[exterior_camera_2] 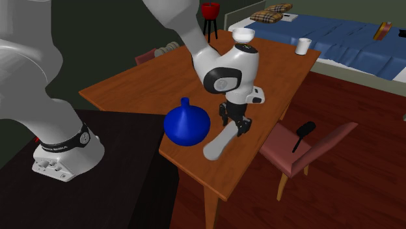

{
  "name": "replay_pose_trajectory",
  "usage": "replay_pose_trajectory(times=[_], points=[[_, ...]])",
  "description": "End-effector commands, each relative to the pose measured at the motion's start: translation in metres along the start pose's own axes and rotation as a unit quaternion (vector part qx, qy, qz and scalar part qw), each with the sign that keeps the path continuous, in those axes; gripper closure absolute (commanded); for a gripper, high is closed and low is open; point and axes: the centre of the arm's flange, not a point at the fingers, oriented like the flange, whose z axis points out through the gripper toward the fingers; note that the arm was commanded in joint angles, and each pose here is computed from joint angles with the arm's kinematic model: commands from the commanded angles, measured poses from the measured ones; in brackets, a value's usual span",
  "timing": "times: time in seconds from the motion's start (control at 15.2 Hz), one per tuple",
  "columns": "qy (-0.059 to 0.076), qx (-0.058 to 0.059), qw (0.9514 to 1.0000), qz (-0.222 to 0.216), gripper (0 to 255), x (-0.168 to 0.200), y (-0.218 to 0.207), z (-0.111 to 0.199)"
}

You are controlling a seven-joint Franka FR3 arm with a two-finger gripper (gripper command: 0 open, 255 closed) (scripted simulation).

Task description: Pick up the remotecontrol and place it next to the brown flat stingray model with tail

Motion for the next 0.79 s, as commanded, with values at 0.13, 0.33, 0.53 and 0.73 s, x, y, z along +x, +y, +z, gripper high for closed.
replay_pose_trajectory(times=[0.13,0.33,0.53,0.73], points=[[0.000,0.000,1.0000,0.000,255,0.000,0.000,-0.021],[0.000,0.000,1.0000,0.000,255,0.000,0.000,-0.037],[0.000,0.000,1.0000,0.000,255,0.000,-0.001,-0.053],[0.000,0.000,1.0000,0.000,255,0.000,-0.001,-0.069]])
